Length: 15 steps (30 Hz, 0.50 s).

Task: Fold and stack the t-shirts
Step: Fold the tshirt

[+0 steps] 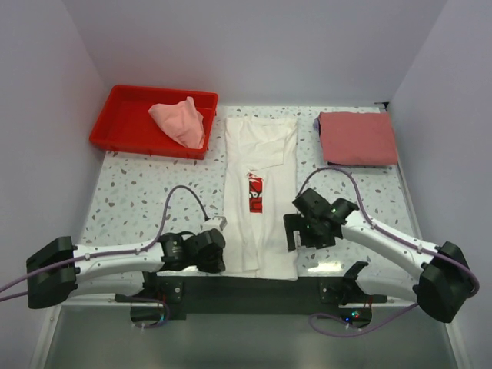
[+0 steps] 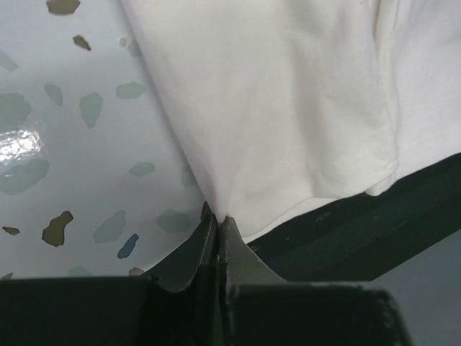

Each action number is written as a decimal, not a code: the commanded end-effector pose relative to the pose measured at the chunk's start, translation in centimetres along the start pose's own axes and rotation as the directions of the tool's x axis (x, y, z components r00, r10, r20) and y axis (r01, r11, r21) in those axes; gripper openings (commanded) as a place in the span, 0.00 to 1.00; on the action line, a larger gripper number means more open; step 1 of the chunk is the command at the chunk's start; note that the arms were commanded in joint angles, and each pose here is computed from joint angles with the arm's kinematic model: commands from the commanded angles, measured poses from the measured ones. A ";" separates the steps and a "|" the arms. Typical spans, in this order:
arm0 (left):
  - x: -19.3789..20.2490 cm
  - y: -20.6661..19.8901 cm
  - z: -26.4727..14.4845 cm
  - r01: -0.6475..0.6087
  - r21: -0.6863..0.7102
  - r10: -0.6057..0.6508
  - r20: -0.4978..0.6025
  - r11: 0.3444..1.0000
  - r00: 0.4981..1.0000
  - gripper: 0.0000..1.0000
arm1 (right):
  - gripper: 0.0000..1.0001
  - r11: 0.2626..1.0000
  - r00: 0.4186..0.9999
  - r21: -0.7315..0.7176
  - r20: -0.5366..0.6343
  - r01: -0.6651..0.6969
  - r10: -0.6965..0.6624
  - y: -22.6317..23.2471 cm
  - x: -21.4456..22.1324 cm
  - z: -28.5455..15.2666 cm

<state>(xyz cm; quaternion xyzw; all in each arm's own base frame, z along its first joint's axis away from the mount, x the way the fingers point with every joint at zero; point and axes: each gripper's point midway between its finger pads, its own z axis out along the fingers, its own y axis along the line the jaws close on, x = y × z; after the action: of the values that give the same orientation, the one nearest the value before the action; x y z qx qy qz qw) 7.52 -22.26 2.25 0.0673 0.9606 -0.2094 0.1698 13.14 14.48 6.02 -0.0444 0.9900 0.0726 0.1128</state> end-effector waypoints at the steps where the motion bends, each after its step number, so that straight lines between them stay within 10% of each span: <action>1: 0.7 -0.5 0.2 0.057 0.057 -0.056 -0.010 0.997 0.998 0.00 | 0.99 0.992 0.992 -0.117 -0.119 -0.050 0.036 1.6 3.8 -0.4; 15: 1.3 -0.1 0.3 0.117 0.109 -0.118 0.003 0.987 0.993 0.00 | 0.67 0.961 0.967 -0.231 -0.235 -0.151 0.095 4.4 8.2 1.8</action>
<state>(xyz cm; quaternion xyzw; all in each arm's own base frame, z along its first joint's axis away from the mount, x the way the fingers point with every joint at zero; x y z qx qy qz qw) 6.63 -21.54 1.26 0.0262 0.9553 -0.2459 0.1623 5.27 16.98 2.92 -0.0247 0.9862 0.1636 0.0002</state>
